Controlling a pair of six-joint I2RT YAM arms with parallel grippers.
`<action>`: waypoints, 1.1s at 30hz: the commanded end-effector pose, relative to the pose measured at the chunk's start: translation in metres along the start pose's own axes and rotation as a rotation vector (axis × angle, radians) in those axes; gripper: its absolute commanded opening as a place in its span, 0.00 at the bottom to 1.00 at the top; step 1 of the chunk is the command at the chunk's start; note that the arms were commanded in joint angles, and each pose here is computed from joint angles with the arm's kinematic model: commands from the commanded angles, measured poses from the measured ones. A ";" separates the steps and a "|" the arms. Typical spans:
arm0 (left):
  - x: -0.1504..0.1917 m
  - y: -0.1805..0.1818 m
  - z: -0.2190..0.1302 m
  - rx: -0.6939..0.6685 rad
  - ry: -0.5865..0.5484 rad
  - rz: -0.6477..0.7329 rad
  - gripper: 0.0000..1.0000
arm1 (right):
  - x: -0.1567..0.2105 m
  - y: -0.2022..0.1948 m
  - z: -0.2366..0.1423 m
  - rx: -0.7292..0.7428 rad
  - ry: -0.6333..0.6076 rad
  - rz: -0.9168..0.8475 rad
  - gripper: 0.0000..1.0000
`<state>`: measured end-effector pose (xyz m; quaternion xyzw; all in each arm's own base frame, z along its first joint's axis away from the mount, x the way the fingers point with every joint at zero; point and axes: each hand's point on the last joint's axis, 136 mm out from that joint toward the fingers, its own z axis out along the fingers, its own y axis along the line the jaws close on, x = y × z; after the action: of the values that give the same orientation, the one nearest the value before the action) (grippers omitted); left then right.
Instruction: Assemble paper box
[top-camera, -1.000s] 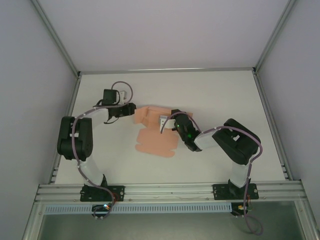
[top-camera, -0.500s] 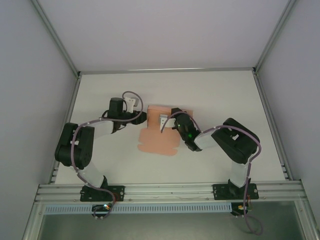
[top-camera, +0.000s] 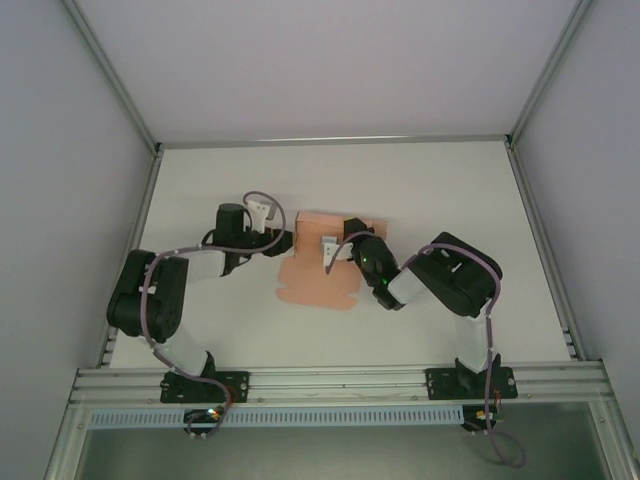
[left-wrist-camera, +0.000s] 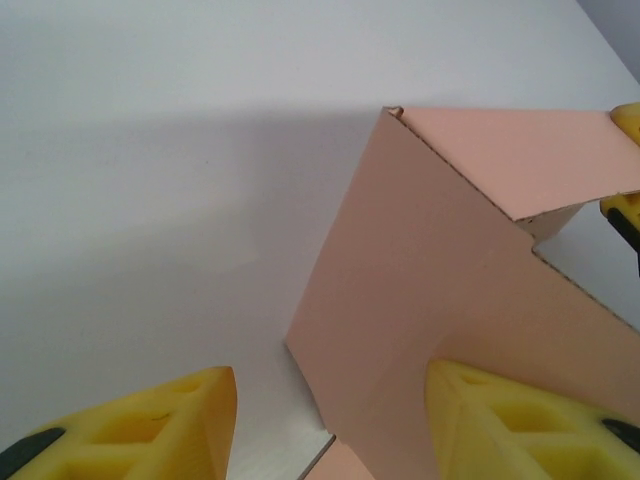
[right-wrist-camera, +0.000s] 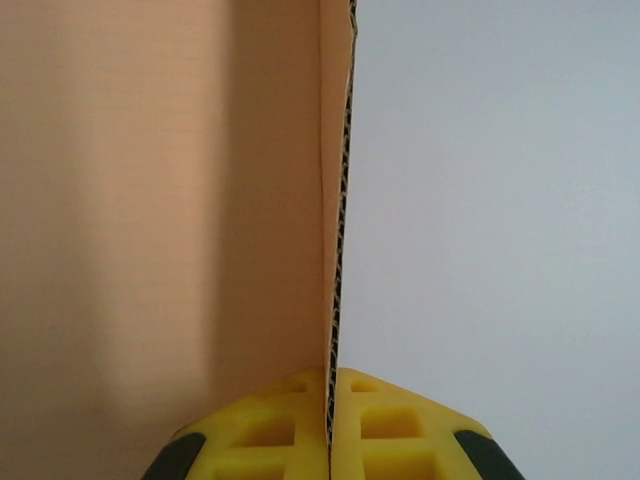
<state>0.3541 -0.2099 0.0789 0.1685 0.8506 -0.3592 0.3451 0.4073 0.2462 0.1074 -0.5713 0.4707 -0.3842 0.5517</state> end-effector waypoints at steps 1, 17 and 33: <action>-0.005 -0.008 -0.011 0.028 -0.072 0.038 0.55 | -0.002 0.021 -0.008 -0.035 0.009 -0.046 0.00; -0.037 -0.034 0.000 0.361 -0.158 0.015 0.53 | -0.003 0.022 -0.010 -0.038 0.022 -0.072 0.00; 0.019 -0.028 0.023 0.162 0.109 0.099 0.54 | -0.003 0.022 -0.007 -0.037 0.026 -0.075 0.01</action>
<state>0.3598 -0.2401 0.0918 0.2325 0.8067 -0.4112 0.3552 0.4025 0.2371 0.1050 -0.5635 0.4757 -0.4170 0.5313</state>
